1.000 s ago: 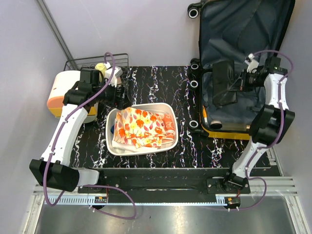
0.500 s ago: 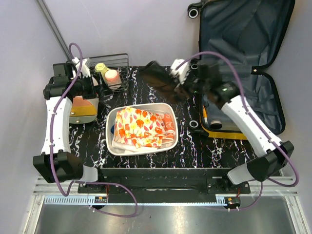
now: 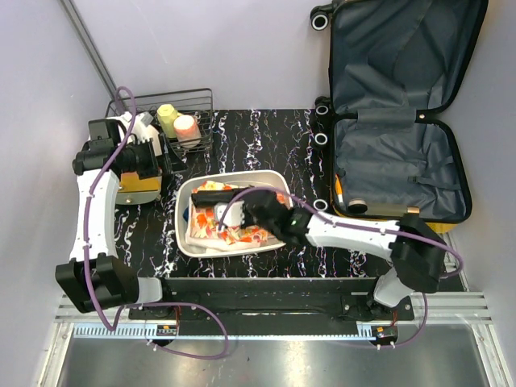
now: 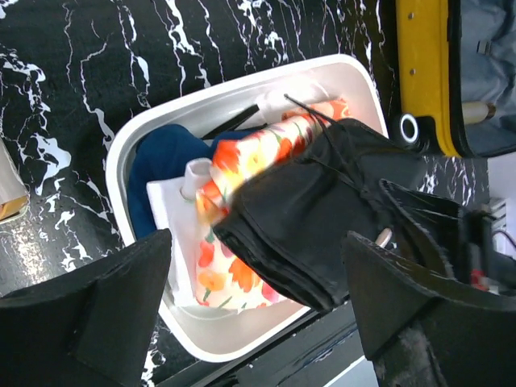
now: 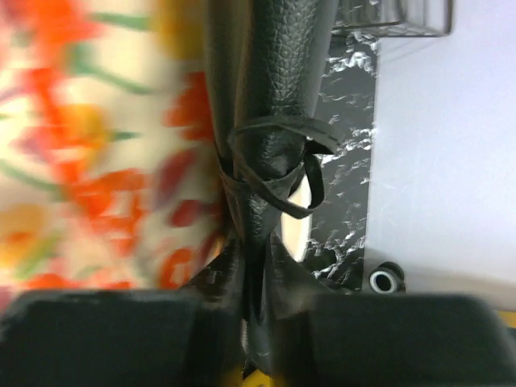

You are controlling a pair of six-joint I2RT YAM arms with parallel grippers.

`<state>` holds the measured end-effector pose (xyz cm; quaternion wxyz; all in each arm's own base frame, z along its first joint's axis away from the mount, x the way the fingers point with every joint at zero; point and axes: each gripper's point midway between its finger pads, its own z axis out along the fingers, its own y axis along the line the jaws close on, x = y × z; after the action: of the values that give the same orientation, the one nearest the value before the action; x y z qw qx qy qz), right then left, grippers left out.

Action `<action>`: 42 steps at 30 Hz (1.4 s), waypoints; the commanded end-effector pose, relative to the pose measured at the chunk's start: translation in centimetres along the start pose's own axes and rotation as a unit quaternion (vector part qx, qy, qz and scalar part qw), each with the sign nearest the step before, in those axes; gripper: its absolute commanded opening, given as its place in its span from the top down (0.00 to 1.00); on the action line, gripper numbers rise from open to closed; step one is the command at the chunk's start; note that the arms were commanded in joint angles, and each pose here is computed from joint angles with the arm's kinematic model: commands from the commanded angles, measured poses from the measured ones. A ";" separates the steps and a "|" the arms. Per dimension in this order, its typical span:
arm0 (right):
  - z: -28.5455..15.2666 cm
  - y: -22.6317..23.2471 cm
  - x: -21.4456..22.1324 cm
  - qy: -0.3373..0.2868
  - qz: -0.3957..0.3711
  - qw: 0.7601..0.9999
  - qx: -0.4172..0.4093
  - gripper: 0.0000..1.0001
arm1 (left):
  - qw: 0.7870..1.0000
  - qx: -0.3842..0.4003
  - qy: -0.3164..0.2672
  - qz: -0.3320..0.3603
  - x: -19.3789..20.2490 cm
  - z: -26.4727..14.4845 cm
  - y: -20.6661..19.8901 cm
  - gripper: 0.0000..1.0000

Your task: Open, take out, and arrange the luggage

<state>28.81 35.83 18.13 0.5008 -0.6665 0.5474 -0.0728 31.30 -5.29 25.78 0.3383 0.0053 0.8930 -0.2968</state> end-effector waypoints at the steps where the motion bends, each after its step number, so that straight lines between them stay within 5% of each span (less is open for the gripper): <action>1: 1.1 0.7 0.2 0.019 -0.048 0.997 0.053 0.53 | 0.998 0.027 -0.011 0.048 0.5 -0.7 -1.1 0.10; 3: 0.6 2.6 -0.3 0.010 -0.001 1.000 -0.005 0.32 | 0.996 0.043 -0.004 0.074 1.2 -0.9 -1.6 0.10; 9: -3.6 2.7 -3.9 -0.080 0.066 0.992 -0.073 0.02 | 0.967 0.067 0.064 0.239 5.4 -1.7 -1.3 0.11; 13: -8.9 4.5 -6.2 -0.168 0.090 0.966 -0.176 0.00 | 0.939 0.074 0.109 0.318 8.6 -1.9 -1.0 0.14; 16: -11.2 5.6 -4.8 -0.175 0.109 0.951 -0.232 0.00 | 0.936 0.055 0.118 0.328 9.5 -1.6 0.2 0.21; 21: -12.1 9.5 -2.4 -0.136 0.108 0.931 -0.320 0.22 | 0.955 0.078 0.115 0.261 9.6 -0.7 -0.7 0.26; 37: -3.7 14.6 1.3 -0.008 0.115 0.938 -0.328 0.42 | 0.979 0.099 0.046 0.174 5.7 -1.1 -4.0 0.27; 40: -2.5 14.8 2.5 0.018 0.111 0.945 -0.308 0.61 | 0.982 0.099 0.027 0.160 4.9 -1.6 -4.7 0.27; 42: -2.2 14.3 2.8 0.026 0.112 0.948 -0.296 0.84 | 0.983 0.100 0.010 0.151 4.0 -2.0 -5.2 0.27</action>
<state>16.81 33.05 6.91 0.2320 -0.7282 0.6213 0.1729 24.81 -8.72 22.78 0.3019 0.1878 0.8794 -0.3166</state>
